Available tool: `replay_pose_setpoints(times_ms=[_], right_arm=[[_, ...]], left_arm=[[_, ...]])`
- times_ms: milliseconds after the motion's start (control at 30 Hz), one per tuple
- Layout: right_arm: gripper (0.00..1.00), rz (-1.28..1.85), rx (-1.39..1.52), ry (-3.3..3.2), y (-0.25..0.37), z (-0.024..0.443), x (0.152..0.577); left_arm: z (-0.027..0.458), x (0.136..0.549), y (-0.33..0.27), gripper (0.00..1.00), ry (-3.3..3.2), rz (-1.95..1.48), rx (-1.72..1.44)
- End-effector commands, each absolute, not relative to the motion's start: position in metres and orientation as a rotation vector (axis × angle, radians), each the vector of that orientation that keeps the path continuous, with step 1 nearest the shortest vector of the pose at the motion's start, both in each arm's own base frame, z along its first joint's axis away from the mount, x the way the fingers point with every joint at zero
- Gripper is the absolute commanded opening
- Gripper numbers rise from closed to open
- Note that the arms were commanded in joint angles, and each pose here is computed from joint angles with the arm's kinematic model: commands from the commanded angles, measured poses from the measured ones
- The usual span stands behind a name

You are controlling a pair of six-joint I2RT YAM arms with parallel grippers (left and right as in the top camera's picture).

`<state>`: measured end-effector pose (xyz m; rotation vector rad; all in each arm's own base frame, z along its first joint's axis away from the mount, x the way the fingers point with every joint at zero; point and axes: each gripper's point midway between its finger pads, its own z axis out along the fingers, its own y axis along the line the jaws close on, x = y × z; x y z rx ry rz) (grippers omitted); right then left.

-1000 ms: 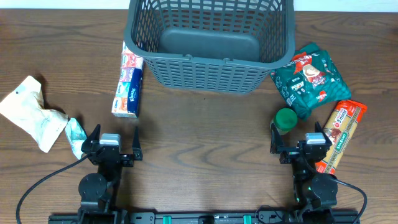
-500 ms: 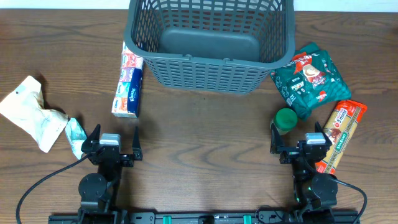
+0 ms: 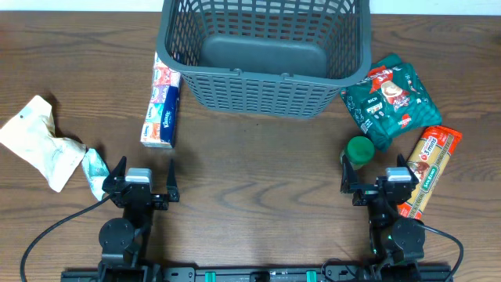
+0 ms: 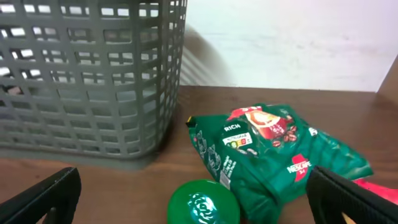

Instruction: Pack container

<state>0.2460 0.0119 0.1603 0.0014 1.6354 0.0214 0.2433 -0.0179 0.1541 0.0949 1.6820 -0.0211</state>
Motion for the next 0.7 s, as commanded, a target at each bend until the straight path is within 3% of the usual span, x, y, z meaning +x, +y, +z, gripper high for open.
replay_pose_setpoints(times_ms=[0,333,667], right_arm=[[0.99,0.117,0.095,1.651,0.014,0.156,0.247],[0.99,0.101,0.151,1.73,0.003,0.213,0.248],[0.99,-0.055,0.298,2.146,-0.04,0.269,0.285]], left_arm=[[0.144,0.244,-0.016,0.99,1.695,-0.044,0.046],[0.213,0.239,-0.011,0.98,1.77,-0.165,-0.151],[0.274,0.298,-0.013,0.98,2.103,-0.065,-0.106]])
